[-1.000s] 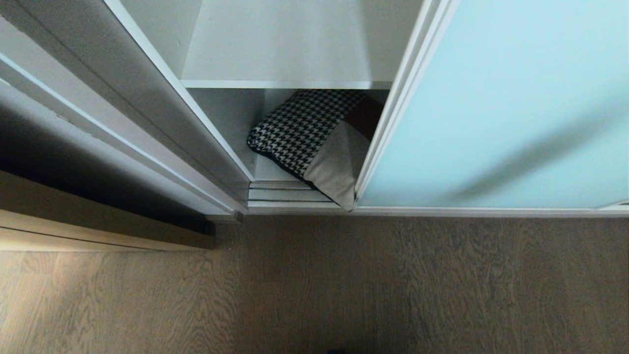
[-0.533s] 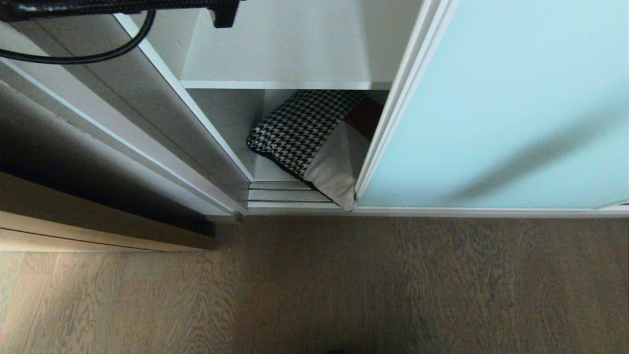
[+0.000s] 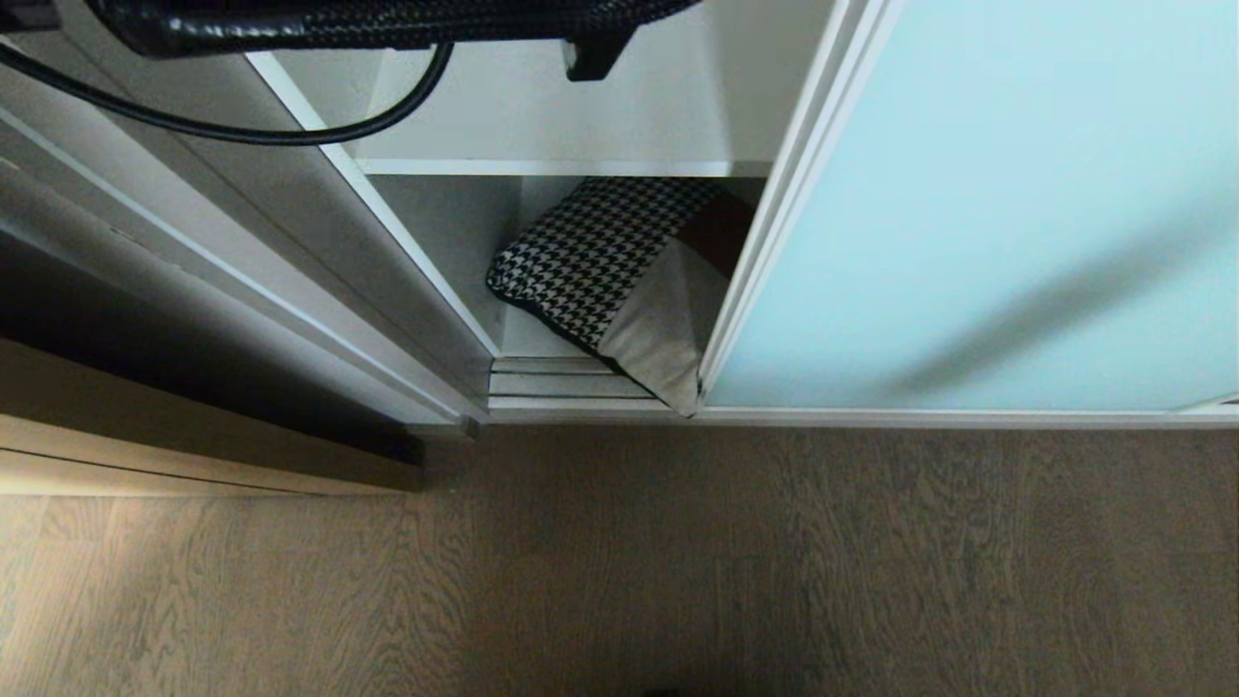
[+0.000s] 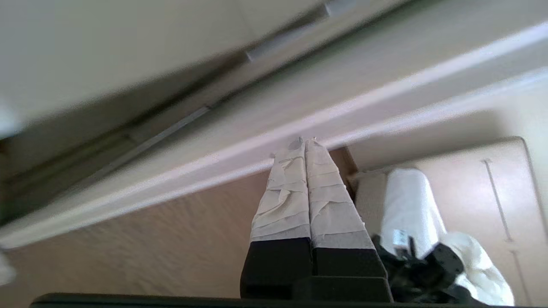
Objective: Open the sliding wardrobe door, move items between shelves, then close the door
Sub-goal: Close the door
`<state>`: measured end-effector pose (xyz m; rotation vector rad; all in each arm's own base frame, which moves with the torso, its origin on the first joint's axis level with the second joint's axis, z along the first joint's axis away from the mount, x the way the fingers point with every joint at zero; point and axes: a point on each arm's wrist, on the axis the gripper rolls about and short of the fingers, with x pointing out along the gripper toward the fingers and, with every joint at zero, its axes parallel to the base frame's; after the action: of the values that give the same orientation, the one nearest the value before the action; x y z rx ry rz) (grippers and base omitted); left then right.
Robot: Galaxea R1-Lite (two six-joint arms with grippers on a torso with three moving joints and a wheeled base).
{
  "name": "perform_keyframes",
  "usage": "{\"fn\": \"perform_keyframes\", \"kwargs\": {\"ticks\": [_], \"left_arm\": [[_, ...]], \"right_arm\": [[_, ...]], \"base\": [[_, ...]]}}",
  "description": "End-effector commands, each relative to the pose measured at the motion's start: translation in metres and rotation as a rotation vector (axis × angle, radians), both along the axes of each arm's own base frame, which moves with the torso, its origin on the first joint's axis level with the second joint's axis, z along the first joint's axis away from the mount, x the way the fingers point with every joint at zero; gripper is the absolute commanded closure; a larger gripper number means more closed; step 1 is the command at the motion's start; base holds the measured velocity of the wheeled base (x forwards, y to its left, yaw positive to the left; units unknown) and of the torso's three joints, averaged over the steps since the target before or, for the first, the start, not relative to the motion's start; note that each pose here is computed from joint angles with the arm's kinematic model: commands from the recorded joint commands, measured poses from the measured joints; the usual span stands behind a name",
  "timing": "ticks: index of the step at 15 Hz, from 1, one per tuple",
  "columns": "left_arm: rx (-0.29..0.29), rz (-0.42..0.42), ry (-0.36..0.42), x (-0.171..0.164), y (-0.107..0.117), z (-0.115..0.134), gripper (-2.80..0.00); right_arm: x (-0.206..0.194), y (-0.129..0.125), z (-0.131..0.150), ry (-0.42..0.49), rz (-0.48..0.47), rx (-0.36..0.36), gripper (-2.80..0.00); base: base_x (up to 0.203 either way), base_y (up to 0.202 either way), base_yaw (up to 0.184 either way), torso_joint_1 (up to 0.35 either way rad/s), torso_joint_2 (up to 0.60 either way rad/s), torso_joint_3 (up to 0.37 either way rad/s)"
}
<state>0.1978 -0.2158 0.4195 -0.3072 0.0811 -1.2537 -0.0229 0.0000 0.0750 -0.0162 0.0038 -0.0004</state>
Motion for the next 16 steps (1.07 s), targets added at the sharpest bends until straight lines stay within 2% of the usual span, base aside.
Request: {"fn": "perform_keyframes", "kwargs": {"ticks": [1, 3, 5, 7, 11, 13, 14, 16], "left_arm": [[0.019, -0.065, 0.020, -0.013, -0.019, -0.008, 0.00], [0.043, -0.104, 0.038, -0.021, -0.038, -0.017, 0.00], [0.076, -0.061, 0.046, -0.016, -0.061, -0.031, 0.00], [0.062, -0.022, 0.015, -0.009, -0.080, -0.040, 0.00], [0.036, 0.140, 0.004, 0.001, -0.091, -0.044, 0.00], [0.001, 0.218, -0.053, 0.004, -0.093, -0.041, 0.00], [-0.013, 0.286, -0.104, 0.005, -0.096, -0.040, 0.00], [-0.051, 0.353, -0.141, 0.007, -0.098, -0.037, 0.00]], "right_arm": [[0.000, 0.000, 0.000, 0.001, 0.000, -0.001, 0.00], [0.000, 0.000, 0.000, 0.001, 0.000, -0.001, 0.00], [0.000, 0.000, 0.000, 0.001, 0.000, -0.001, 0.00], [0.000, 0.000, 0.000, 0.001, 0.000, -0.001, 0.00], [0.000, 0.000, 0.000, 0.001, 0.000, -0.001, 0.00], [0.000, 0.000, 0.000, 0.001, 0.000, -0.001, 0.00], [0.000, 0.000, 0.000, 0.000, 0.000, -0.001, 0.00], [0.000, 0.000, 0.000, 0.000, 0.000, -0.001, 0.00]], "base": [[0.000, 0.000, 0.000, 0.000, 0.00, 0.000], [0.000, 0.000, 0.000, 0.000, 0.00, 0.000], [0.000, 0.000, 0.000, 0.000, 0.00, 0.000], [0.000, 0.000, 0.000, 0.000, 0.00, 0.000], [0.000, 0.000, 0.000, 0.000, 0.00, 0.000], [0.000, 0.000, 0.000, 0.000, 0.00, 0.000], [0.000, 0.000, 0.000, 0.000, 0.00, 0.000], [0.000, 0.000, 0.000, 0.000, 0.00, 0.000]]}}
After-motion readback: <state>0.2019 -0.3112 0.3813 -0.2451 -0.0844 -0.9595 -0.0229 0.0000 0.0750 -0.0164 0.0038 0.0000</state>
